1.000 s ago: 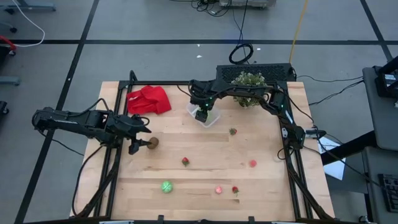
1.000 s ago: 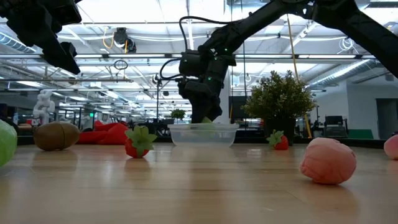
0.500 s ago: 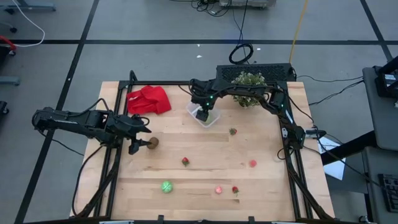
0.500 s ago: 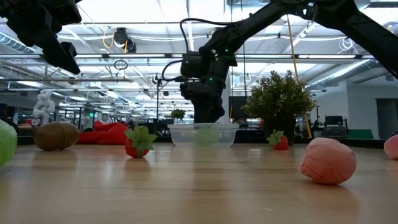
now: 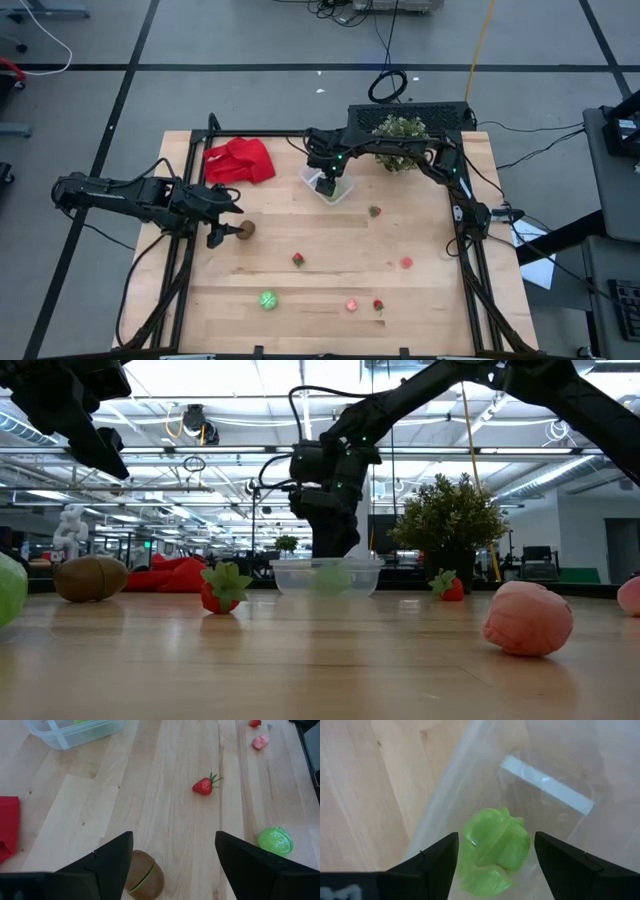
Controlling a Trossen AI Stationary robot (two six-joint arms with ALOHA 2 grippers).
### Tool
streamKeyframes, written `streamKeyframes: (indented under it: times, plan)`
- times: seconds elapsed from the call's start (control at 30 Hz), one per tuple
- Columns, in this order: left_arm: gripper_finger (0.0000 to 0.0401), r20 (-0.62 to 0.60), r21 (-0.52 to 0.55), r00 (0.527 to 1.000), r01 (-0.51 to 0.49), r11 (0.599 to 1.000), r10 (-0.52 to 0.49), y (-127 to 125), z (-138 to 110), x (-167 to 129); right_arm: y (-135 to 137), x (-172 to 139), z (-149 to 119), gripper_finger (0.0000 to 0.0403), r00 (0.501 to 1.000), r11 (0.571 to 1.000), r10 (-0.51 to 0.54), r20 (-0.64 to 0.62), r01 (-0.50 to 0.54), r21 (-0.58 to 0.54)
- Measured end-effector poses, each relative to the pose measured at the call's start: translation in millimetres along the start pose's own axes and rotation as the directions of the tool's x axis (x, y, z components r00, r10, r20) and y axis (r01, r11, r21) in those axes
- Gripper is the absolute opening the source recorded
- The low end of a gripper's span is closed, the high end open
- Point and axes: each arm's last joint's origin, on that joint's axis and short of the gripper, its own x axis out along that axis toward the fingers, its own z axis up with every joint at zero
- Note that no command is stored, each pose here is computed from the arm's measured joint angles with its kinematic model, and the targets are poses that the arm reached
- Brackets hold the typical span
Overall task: Pick and placing Produce into tupperware
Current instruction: Put the green starfruit into the transparent bin, then put the top right red strawberry into the transparent bin
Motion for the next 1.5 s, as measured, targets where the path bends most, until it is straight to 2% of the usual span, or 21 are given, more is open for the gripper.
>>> streamKeyframes:
  times: [0.23,0.4,0.67,0.9,1.03,1.13,1.23,1.37,1.5]
  plan:
    - [0.0285,0.0,0.002,1.0,0.0,1.0,0.0,0.0,0.1,0.0,6.7,-26.9,3.1,0.0254,0.997,0.999,-0.029,0.071,0.031,-0.02]
    - [0.0285,0.002,0.005,1.0,0.0,1.0,0.0,0.0,0.2,0.0,23.7,-51.0,2.0,0.0254,0.994,1.0,-0.022,0.111,0.025,-0.018]
    - [0.0285,0.003,0.002,1.0,0.0,1.0,0.0,-0.1,0.3,0.0,82.4,-69.4,-23.5,0.0254,0.999,0.999,0.005,-0.052,-0.007,-0.032]
    - [0.0285,0.003,0.0,1.0,0.001,1.0,-0.001,-0.1,0.4,0.0,123.1,-70.1,-52.2,0.0254,0.958,0.989,-0.15,-0.242,0.142,-0.051]
    - [0.0285,0.003,0.0,1.0,0.001,1.0,-0.001,-0.1,0.4,0.0,137.3,-61.3,-66.8,0.0254,0.933,0.985,-0.175,-0.314,0.162,-0.066]
    - [0.0285,0.003,0.0,1.0,0.001,1.0,-0.001,-0.1,0.3,0.0,139.6,-47.8,-81.8,0.0254,0.905,0.972,-0.233,-0.354,0.209,-0.107]
    - [0.0285,0.003,0.001,1.0,0.001,1.0,-0.001,-0.1,0.3,0.0,132.1,-35.5,-101.0,0.0254,0.851,0.942,-0.335,-0.404,0.303,-0.144]
    - [0.0285,0.003,0.004,1.0,0.001,1.0,-0.001,-0.1,0.3,0.0,116.5,-28.0,-123.4,0.0254,0.803,0.921,-0.383,-0.458,0.371,-0.12]
    - [0.0285,0.004,0.002,1.0,0.001,1.0,-0.001,-0.1,0.3,0.0,101.6,-28.9,-137.7,0.0254,0.824,0.922,-0.376,-0.425,0.38,-0.079]
